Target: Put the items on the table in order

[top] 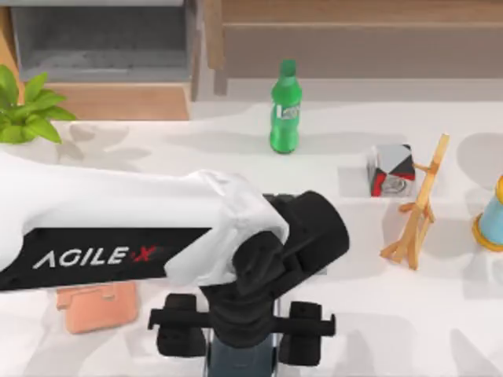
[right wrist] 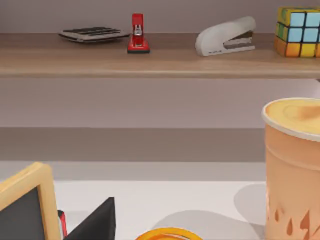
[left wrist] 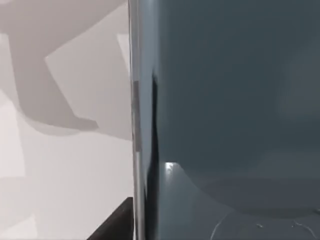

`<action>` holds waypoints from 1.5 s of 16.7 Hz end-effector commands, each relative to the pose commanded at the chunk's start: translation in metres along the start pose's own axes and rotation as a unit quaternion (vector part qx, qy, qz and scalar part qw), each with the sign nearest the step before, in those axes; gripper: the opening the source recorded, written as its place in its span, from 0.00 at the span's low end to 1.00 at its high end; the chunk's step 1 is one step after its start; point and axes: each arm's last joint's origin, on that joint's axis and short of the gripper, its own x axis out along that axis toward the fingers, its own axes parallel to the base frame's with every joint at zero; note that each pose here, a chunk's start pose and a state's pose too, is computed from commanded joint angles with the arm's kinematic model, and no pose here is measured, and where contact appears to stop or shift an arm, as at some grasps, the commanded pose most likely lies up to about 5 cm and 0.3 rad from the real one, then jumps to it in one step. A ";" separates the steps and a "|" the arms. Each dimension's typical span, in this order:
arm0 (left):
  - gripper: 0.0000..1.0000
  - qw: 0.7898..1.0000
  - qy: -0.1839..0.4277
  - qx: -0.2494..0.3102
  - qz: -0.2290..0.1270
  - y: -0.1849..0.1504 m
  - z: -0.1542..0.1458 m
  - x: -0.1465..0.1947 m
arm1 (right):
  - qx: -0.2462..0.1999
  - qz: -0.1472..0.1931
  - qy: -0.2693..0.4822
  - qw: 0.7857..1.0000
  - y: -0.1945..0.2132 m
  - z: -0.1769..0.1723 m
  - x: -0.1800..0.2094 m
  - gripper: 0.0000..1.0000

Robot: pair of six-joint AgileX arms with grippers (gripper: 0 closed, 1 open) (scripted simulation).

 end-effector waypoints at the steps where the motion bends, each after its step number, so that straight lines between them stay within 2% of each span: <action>1: 0.00 1.000 -0.007 0.000 0.000 0.000 -0.001 -0.003 | 0.000 0.000 0.000 1.000 0.000 0.000 0.000 1.00; 4: 0.00 0.998 -0.060 -0.001 0.008 0.009 -0.010 -0.019 | 0.000 0.000 0.000 1.000 0.000 0.000 0.000 1.00; 8: 0.00 0.981 -0.189 -0.015 0.032 0.036 -0.032 -0.049 | 0.000 0.000 0.000 1.000 0.000 0.000 0.000 1.00; 10: 0.00 0.962 -0.268 -0.030 0.044 0.056 -0.046 -0.063 | 0.000 0.000 0.000 1.000 0.000 0.000 0.000 1.00; 13: 0.00 0.921 -0.380 -0.062 0.058 0.087 -0.066 -0.078 | 0.000 0.000 0.000 1.000 0.000 0.000 0.000 1.00; 16: 0.00 0.880 -0.461 -0.095 0.066 0.113 -0.083 -0.083 | 0.000 0.000 0.000 1.000 0.000 0.000 0.000 1.00; 19: 0.00 0.856 -0.499 -0.114 0.069 0.126 -0.091 -0.083 | 0.000 0.000 0.000 1.000 0.000 0.000 0.000 1.00; 25: 0.00 0.855 -0.501 -0.116 0.069 0.127 -0.091 -0.084 | 0.000 0.000 0.000 1.000 0.000 0.000 0.000 1.00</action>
